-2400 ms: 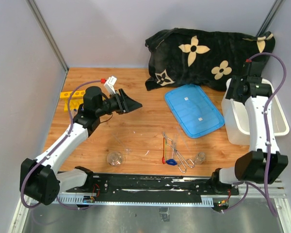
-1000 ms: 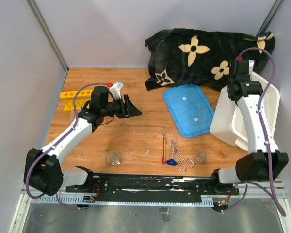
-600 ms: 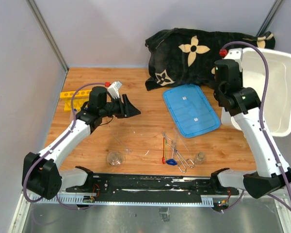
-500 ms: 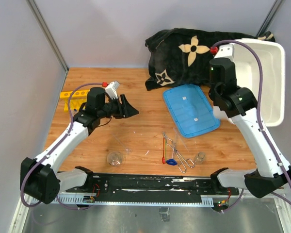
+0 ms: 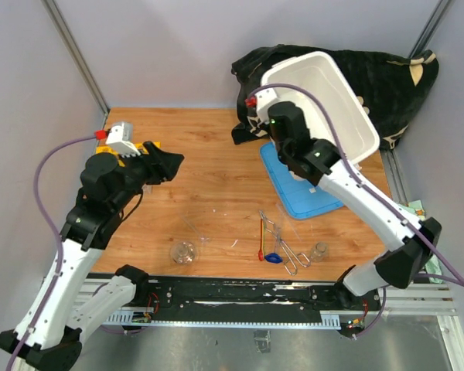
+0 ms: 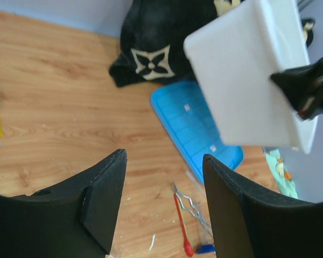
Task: Organize the chemistry lab equipment
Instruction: Pick up the storage box at the center of the board, then place the storage box at the center of the board.
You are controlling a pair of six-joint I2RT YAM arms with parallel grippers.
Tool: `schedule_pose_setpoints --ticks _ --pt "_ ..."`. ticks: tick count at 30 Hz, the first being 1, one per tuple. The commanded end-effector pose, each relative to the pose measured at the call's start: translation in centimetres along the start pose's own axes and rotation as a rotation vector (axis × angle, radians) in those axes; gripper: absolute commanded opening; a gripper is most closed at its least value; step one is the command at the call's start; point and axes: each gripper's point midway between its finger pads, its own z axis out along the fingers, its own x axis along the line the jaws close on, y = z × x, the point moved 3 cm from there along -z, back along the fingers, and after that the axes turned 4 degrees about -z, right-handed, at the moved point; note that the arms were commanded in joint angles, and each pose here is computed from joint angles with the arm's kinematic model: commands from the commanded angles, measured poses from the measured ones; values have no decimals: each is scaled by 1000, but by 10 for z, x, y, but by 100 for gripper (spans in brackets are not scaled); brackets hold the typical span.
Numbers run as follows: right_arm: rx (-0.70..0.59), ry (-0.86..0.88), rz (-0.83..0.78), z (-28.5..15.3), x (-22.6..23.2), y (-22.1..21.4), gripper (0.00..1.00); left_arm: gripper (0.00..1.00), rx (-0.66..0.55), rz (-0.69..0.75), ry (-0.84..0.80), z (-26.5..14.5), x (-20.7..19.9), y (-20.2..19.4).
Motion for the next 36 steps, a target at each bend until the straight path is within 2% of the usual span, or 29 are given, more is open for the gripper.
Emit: schedule_pose_setpoints --ticks 1,10,16,29,36 --pt "-187 98 -87 6 43 48 1 63 -78 17 99 -19 6 23" --pt "-318 315 -155 0 141 82 1 63 -159 7 141 -49 5 43" --pt "-369 466 -152 -16 193 86 1 63 -171 7 148 -57 1 52" --pt "-317 630 -208 -16 254 42 1 63 -188 4 158 -70 1 55" --pt "-251 764 -282 -45 288 1 0 63 -168 9 152 -67 0 52"
